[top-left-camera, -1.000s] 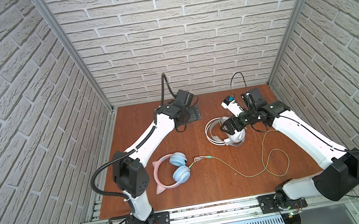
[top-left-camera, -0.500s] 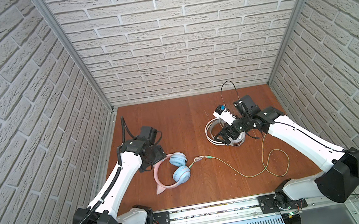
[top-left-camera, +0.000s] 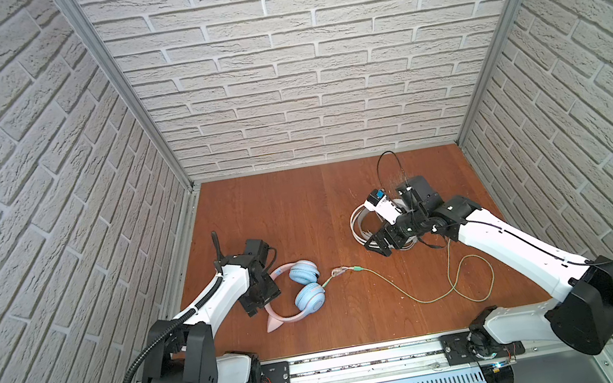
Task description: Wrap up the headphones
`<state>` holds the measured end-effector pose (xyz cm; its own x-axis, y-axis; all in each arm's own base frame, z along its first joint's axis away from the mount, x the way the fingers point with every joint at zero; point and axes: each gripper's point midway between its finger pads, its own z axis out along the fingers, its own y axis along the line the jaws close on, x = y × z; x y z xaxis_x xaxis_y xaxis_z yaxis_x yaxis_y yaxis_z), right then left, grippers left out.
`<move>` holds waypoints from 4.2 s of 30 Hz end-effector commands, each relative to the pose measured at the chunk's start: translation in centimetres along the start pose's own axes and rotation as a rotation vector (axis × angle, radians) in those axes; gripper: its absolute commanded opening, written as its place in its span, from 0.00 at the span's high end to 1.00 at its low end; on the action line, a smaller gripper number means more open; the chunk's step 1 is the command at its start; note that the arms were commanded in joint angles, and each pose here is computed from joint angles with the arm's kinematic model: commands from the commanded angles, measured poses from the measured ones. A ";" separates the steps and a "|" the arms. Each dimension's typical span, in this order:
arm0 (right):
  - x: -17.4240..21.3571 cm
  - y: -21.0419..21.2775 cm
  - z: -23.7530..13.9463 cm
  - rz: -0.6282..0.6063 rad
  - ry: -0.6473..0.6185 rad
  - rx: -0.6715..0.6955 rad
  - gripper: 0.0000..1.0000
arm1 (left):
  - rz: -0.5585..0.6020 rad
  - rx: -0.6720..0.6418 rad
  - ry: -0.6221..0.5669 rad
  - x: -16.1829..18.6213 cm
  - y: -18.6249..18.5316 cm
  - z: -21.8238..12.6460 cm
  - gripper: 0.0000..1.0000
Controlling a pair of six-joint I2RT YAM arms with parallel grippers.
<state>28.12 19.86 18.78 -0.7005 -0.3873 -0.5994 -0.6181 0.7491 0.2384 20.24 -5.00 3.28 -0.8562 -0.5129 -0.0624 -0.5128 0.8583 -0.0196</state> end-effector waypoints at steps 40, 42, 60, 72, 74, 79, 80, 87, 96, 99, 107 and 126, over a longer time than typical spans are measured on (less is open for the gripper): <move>6.7 0.7 1.7 -0.028 0.253 0.023 0.00 | 0.512 -0.002 0.140 -4.9 -3.5 -0.1 1.00; 6.5 0.7 1.7 -0.027 0.249 0.022 0.00 | 0.546 -0.035 0.164 -5.1 -3.2 0.6 1.00; 5.4 0.0 1.4 -0.017 0.189 0.080 0.00 | 0.413 -0.050 -0.010 -6.7 -2.8 0.6 0.42; 5.9 -1.0 1.3 -0.012 0.182 0.139 0.00 | 0.279 0.102 -0.209 -6.9 -3.6 0.5 0.41; 6.8 -1.0 1.4 -0.022 0.240 0.139 0.00 | 0.286 0.100 -0.194 -6.9 -3.8 1.0 0.43; 8.1 -1.4 1.0 -0.054 0.305 0.159 0.00 | 0.282 0.104 -0.170 -7.1 -4.4 2.0 0.47; 8.1 -1.4 0.9 -0.060 0.305 0.166 0.00 | 0.280 0.100 -0.164 -7.2 -4.4 2.3 0.49; 8.1 -1.5 0.7 -0.100 0.309 0.179 0.00 | 0.271 0.043 -0.168 -8.0 -4.0 2.0 0.83; 8.0 0.7 1.7 -0.134 0.272 0.096 0.00 | 0.344 0.076 -0.236 -11.5 -5.6 -4.5 1.00; 8.1 0.5 2.3 -0.123 0.290 0.109 0.00 | 0.391 0.120 -0.242 -12.0 -6.1 -7.2 1.00; 7.7 1.9 5.0 -0.080 0.253 0.067 0.02 | 0.577 0.181 -0.193 -10.9 -6.3 -11.9 1.00; 11.1 0.2 10.0 0.067 0.316 0.149 0.23 | 0.609 0.282 -0.257 -12.8 -5.2 -18.3 1.00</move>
<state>23.98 20.53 5.36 -0.8154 -0.4860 -0.3145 -0.5406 0.8335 0.1137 32.87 -3.08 19.77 -0.9456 0.0658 -0.3185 0.1066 0.9880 -0.1122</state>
